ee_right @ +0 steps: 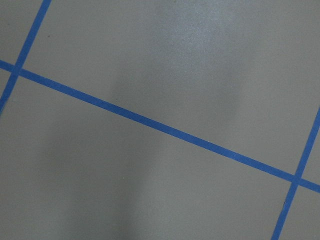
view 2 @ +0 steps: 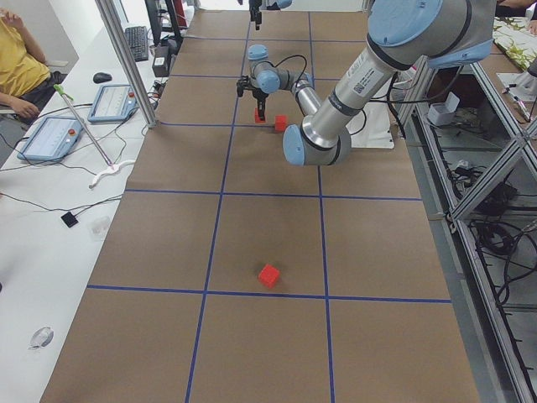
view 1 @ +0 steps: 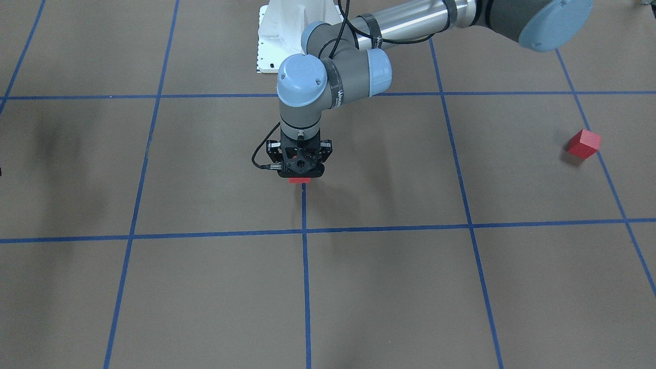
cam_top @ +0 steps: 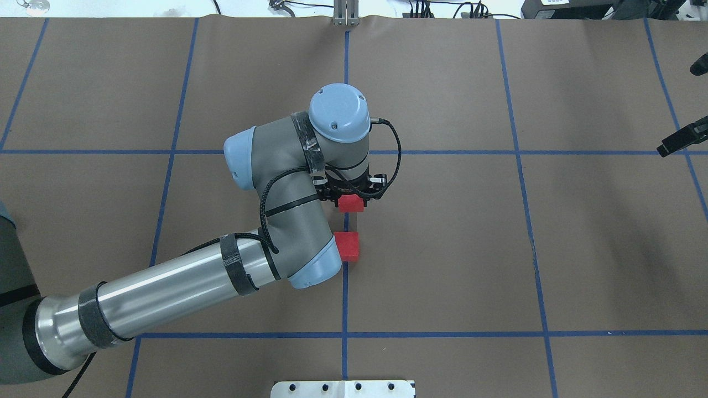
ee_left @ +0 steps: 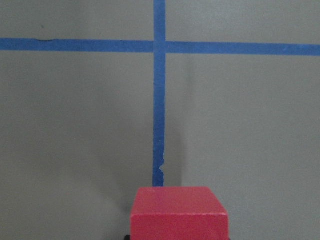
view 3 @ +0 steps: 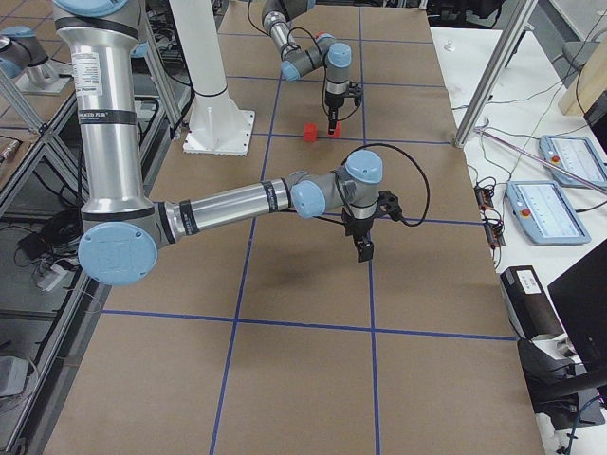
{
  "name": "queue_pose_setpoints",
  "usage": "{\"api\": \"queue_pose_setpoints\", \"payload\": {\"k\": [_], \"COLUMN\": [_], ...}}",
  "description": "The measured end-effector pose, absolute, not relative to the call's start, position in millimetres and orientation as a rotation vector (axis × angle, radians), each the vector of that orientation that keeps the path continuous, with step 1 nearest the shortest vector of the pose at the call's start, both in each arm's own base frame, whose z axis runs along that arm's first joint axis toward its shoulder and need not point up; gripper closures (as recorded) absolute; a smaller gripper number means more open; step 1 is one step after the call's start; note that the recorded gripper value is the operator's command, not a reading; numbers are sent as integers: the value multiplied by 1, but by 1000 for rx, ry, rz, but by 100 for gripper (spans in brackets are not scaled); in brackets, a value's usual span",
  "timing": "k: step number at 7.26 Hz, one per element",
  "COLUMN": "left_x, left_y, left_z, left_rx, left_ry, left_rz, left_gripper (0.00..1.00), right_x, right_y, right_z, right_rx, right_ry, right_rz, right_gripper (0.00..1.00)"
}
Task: Form red blocks into L shape at center
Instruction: 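Carry the red cube with the left gripper beside the center cube, then adjust and set the red cube against the center cube, nearer the robot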
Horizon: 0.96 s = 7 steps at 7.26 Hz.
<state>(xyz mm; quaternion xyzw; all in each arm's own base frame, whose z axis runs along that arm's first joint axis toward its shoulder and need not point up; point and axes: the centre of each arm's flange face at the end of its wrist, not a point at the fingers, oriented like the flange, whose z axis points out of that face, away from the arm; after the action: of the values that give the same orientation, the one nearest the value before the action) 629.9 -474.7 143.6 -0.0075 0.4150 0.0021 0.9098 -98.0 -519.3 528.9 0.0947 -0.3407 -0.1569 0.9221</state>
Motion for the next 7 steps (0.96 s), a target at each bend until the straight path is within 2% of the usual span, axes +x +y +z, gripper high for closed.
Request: {"api": "queue_pose_setpoints", "payload": {"k": [7], "left_x": [634], "left_y": [-466], "left_z": [159], "left_rx": [-20], "left_ry": [848], "left_rz": [-18], "left_gripper": [82], "right_x": [-98], "right_y": [-520], "right_z": [528], "right_rx": [196], "right_ry": [-700], "right_rz": [-323], "right_gripper": [0]}}
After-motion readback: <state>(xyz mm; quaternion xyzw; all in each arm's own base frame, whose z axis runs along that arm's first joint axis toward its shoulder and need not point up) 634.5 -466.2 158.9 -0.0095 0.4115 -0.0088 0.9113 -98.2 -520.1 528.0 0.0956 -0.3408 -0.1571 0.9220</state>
